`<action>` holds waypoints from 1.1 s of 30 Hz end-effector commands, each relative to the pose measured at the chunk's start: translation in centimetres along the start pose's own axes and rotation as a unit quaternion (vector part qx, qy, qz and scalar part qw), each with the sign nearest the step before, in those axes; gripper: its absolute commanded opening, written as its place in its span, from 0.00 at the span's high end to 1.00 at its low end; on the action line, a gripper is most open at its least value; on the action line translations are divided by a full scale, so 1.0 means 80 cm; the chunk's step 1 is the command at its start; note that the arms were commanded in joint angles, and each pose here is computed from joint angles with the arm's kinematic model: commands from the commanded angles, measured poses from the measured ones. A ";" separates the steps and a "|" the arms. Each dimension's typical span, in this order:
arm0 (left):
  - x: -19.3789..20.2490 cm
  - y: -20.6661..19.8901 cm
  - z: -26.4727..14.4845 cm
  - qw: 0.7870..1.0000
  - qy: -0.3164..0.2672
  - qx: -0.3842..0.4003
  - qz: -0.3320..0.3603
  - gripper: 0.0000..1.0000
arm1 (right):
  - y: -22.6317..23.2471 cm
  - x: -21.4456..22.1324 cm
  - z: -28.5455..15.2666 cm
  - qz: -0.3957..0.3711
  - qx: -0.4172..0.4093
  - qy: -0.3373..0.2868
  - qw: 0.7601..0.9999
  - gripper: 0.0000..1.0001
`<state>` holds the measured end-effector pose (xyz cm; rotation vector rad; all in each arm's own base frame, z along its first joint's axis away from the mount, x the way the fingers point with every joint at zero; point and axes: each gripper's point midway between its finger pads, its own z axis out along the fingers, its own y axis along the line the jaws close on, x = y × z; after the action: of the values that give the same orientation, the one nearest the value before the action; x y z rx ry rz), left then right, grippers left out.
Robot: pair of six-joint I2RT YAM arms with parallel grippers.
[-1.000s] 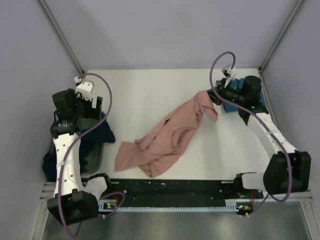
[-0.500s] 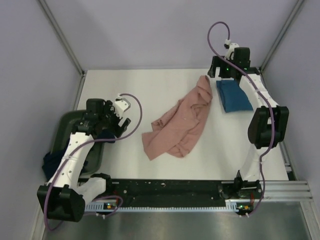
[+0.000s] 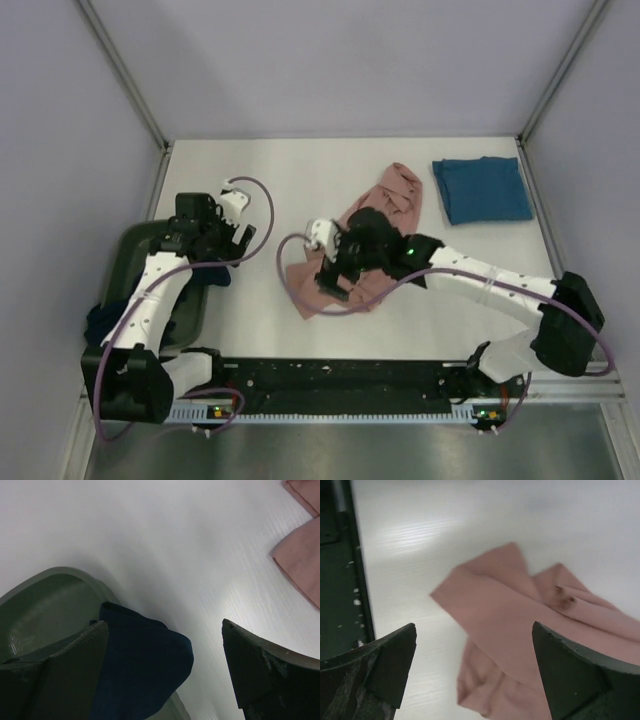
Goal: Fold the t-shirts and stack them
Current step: Flatten out the tshirt
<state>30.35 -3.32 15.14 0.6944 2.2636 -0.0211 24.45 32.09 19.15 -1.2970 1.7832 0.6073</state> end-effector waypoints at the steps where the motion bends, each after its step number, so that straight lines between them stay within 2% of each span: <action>1: -0.018 0.020 -0.004 0.999 -0.020 -0.030 -0.026 0.01 | 0.106 0.030 0.059 -0.091 -0.123 0.046 0.987 0.07; 5: -0.016 0.023 -0.011 0.999 -0.026 -0.034 -0.027 0.01 | 0.130 0.062 0.118 -0.062 -0.139 0.125 0.980 0.16; 9: -0.016 0.020 -0.016 0.999 -0.033 -0.029 -0.024 0.01 | 0.142 0.097 0.157 -0.082 -0.129 0.183 0.971 0.18; 13: -0.014 0.024 -0.017 0.999 -0.029 -0.037 -0.024 0.01 | 0.129 0.144 0.175 -0.083 -0.093 0.250 0.960 0.33; 16: -0.016 0.025 -0.020 0.999 -0.032 -0.036 -0.023 0.01 | 0.130 0.167 0.169 -0.083 -0.093 0.281 0.951 0.56; 18: -0.017 0.025 -0.021 0.999 -0.034 -0.036 -0.023 0.01 | 0.135 0.171 0.165 -0.084 -0.099 0.284 0.950 0.90; 19: -0.018 0.025 -0.021 0.998 -0.035 -0.037 -0.021 0.01 | 0.136 0.168 0.161 -0.085 -0.099 0.282 0.951 1.00; 21: -0.019 0.025 -0.020 0.999 -0.034 -0.034 -0.019 0.01 | 0.136 0.145 0.152 -0.080 -0.095 0.261 0.957 1.00; 24: -0.019 0.021 -0.019 0.999 -0.031 -0.022 -0.013 0.02 | 0.112 0.055 0.116 -0.079 -0.047 0.179 0.980 1.00; 26: -0.023 0.015 -0.021 0.999 -0.038 -0.007 -0.004 0.02 | 0.081 -0.019 0.072 -0.061 -0.005 0.102 0.993 1.00; 28: -0.035 0.005 -0.027 0.998 -0.058 0.017 0.011 0.03 | 0.037 -0.089 0.001 -0.024 0.040 0.011 0.999 1.00; 30: -0.049 -0.005 -0.033 0.996 -0.084 0.039 0.021 0.04 | -0.017 -0.118 -0.068 0.015 0.090 -0.047 0.995 1.00; 33: -0.073 -0.024 -0.045 0.988 -0.128 0.080 0.030 0.05 | -0.086 -0.107 -0.169 0.062 0.190 -0.093 0.975 1.00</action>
<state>30.11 -4.03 16.66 0.7123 2.2039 -0.1184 24.30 33.87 23.80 -1.2618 1.8265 0.4732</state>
